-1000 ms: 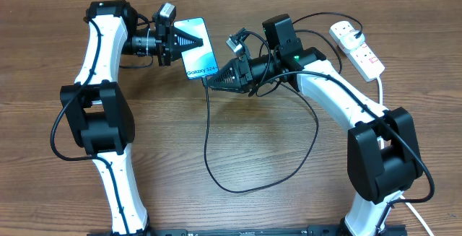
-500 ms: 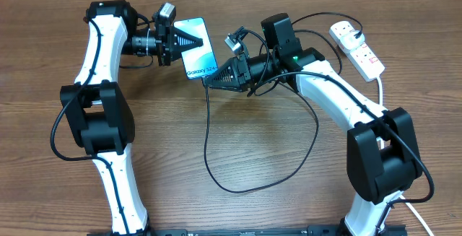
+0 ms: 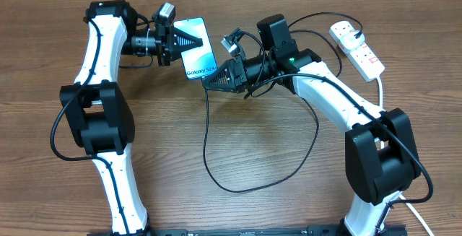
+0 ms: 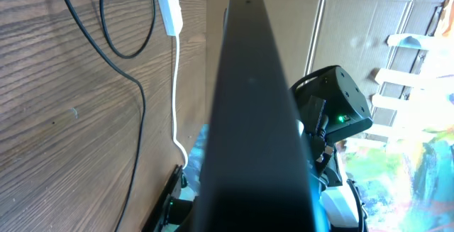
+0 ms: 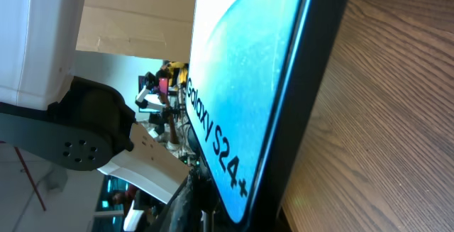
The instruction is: Plug charger to phone and switch on socket
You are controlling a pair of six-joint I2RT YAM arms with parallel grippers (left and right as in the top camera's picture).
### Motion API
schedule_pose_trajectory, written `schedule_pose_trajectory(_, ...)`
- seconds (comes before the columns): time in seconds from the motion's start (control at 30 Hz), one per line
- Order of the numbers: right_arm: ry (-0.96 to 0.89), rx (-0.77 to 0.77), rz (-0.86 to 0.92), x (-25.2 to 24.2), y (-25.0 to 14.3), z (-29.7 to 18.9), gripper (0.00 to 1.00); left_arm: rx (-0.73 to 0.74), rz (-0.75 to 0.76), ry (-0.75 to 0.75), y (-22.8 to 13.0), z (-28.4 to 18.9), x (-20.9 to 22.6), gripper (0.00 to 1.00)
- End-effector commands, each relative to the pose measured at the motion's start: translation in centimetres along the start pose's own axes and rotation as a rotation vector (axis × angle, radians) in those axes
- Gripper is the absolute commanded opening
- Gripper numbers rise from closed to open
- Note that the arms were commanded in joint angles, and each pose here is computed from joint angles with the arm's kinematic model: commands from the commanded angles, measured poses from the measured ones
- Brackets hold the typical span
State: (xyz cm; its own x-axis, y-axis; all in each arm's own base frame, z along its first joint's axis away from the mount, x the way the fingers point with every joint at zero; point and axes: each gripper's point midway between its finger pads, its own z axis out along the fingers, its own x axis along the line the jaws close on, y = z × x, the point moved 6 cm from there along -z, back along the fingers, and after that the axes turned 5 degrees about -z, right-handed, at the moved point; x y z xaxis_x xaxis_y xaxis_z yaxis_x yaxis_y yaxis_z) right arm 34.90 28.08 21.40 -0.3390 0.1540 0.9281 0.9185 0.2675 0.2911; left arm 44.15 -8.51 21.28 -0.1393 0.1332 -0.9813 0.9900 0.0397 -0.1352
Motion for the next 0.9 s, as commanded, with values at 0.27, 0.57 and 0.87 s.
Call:
schedule_pose_trajectory(0.27, 0.0, -0.019, -0.06, 1.4, 0.6, -0.1, 0.04, -0.003, 0.024, -0.035, -0.1, 0.1, -0.8, 0.04)
schedule_pose_trajectory(0.57, 0.003, -0.025, -0.08, 1.5, 0.8, -0.1, 0.04, 0.014, 0.007, -0.003, -0.4, 0.5, -0.5, 0.04)
schedule_pose_trajectory(0.87, -0.001, -0.035, -0.09, 1.5, 1.1, -0.1, 0.04, 0.041, 0.009, 0.021, -0.8, 1.5, -0.4, 0.04)
